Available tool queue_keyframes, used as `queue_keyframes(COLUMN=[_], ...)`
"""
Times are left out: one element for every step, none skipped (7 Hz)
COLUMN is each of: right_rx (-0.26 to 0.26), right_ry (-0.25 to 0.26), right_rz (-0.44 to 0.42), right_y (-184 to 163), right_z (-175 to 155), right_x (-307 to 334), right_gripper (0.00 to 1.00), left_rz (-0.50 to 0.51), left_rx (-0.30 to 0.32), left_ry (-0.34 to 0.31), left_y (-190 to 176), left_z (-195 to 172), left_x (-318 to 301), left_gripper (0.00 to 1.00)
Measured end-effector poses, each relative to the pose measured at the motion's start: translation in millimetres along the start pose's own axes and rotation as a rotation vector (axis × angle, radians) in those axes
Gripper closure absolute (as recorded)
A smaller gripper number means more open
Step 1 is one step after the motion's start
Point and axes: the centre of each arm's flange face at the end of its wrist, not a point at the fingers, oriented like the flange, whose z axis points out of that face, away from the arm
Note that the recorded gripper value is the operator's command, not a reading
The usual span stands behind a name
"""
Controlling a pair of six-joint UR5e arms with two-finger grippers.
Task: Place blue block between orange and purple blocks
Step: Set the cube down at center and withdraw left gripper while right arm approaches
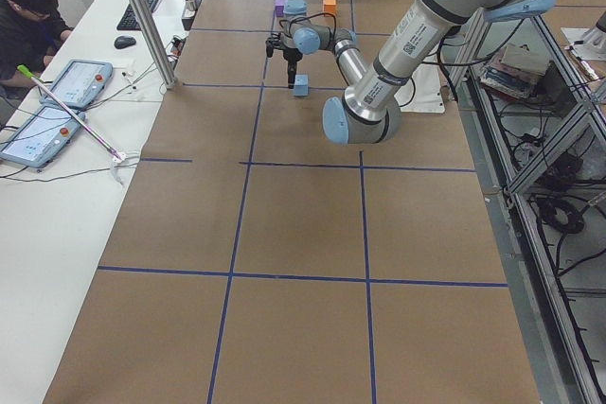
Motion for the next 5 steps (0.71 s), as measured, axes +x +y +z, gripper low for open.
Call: queue_keyframes(right_rx=[0.013,0.023,0.032,0.039,0.038], right_ry=[-0.012,-0.026,-0.036,-0.047,-0.061], right_rz=[0.012,0.028,0.050,0.076,0.096], right_y=[-12,-34,-60,-88,-117], right_z=[-4,-8,-14,-19,-18], right_x=[-9,-32,-71,-122,-179], right_gripper=[0.00,0.00,0.00,0.00,0.00], left_rz=[0.053,0.122,0.199,0.255,0.272], left_rx=[-0.001,0.001,-0.011,-0.037,-0.058], left_ry=[-0.017,-0.034,-0.042,-0.048,-0.064], left_y=[-16,-31,-49,-69,-83], left_z=[-15,-27,-40,-51,-59], left_x=[-49,-112,-178,-255,-340], left_gripper=[0.00,0.00,0.00,0.00,0.00])
